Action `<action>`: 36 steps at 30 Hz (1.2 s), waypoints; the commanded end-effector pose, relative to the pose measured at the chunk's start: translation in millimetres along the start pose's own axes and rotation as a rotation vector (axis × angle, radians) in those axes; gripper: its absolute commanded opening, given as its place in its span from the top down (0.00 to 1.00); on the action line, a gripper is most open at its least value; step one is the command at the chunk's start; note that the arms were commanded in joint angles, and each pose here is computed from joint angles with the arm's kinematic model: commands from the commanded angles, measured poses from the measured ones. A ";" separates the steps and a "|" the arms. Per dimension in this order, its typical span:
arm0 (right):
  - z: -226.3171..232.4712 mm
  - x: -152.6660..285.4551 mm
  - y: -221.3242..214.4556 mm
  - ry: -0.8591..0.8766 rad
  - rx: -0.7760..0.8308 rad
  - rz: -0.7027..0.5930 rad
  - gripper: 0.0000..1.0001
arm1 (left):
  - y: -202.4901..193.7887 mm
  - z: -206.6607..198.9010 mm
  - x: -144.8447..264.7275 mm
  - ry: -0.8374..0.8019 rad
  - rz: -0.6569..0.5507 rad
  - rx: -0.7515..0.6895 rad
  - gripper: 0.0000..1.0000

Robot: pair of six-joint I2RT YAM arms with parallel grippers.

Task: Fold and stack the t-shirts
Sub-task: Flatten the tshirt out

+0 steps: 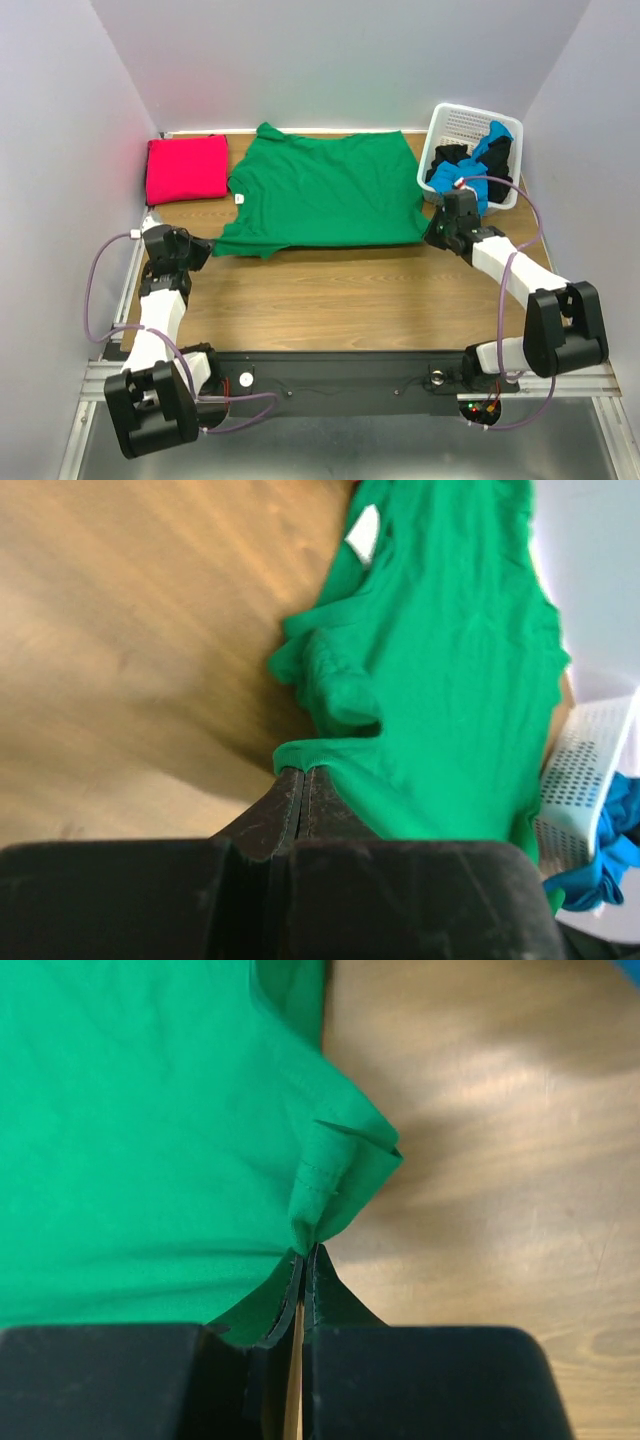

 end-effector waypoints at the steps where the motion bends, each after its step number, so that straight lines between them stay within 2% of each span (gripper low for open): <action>1: -9.0 4.8 5.9 -0.001 -0.031 -0.062 0.99 | 4.1 27.6 17.7 0.232 -0.018 0.052 1.00; 5: -12.1 10.4 0.4 0.012 -0.031 -0.056 1.00 | -11.5 36.6 32.5 0.293 0.018 0.121 1.00; 11: -22.9 13.8 -15.5 0.011 -0.040 -0.028 1.00 | -33.6 61.2 40.1 0.435 0.102 0.127 1.00; 16: -37.0 10.0 -33.3 -0.027 -0.073 0.011 0.99 | -56.1 57.4 33.9 0.393 0.247 0.138 1.00; 17: -38.0 10.9 -34.8 -0.031 -0.083 0.015 0.99 | -59.1 58.6 34.4 0.394 0.262 0.130 0.97; 18: -41.6 11.8 -38.7 -0.044 -0.090 0.029 0.99 | -63.2 60.2 36.1 0.404 0.279 0.136 0.89; 19: -39.9 14.9 -39.4 -0.033 -0.099 0.031 0.92 | -66.7 56.7 38.8 0.394 0.295 0.132 0.69; 21: -41.3 20.2 -41.0 -0.038 -0.105 0.039 0.74 | -64.4 54.2 42.5 0.393 0.284 0.137 0.48; 22: -40.5 22.9 -39.7 -0.034 -0.107 0.035 0.58 | -56.3 49.5 45.8 0.391 0.263 0.132 0.36; 23: -38.0 29.1 -34.5 -0.026 -0.107 0.016 0.40 | -42.8 43.6 53.4 0.393 0.220 0.121 0.02; 25: -36.2 36.3 -26.6 -0.024 -0.105 -0.016 0.27 | -29.9 38.2 65.0 0.405 0.178 0.113 0.01; 27: -34.8 43.7 -22.8 -0.019 -0.093 -0.025 0.00 | -8.8 28.3 76.8 0.383 0.081 0.094 0.01; 30: -31.3 55.2 -17.7 -0.001 -0.074 -0.034 0.00 | 12.8 6.6 87.8 0.289 -0.010 0.080 0.01; 36: -6.9 74.9 -8.3 0.117 -0.041 -0.018 0.00 | 10.9 -31.8 70.8 0.065 0.036 0.069 0.01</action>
Point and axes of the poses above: each gripper's point midway between its finger pads, its own x axis back along the fingers, its own z axis along the line the jaws close on, y = z × x, the point moved 3 cm from there along x, back along the fingers, and after that the axes turned 13 degrees about -x, right-handed, at the moved point
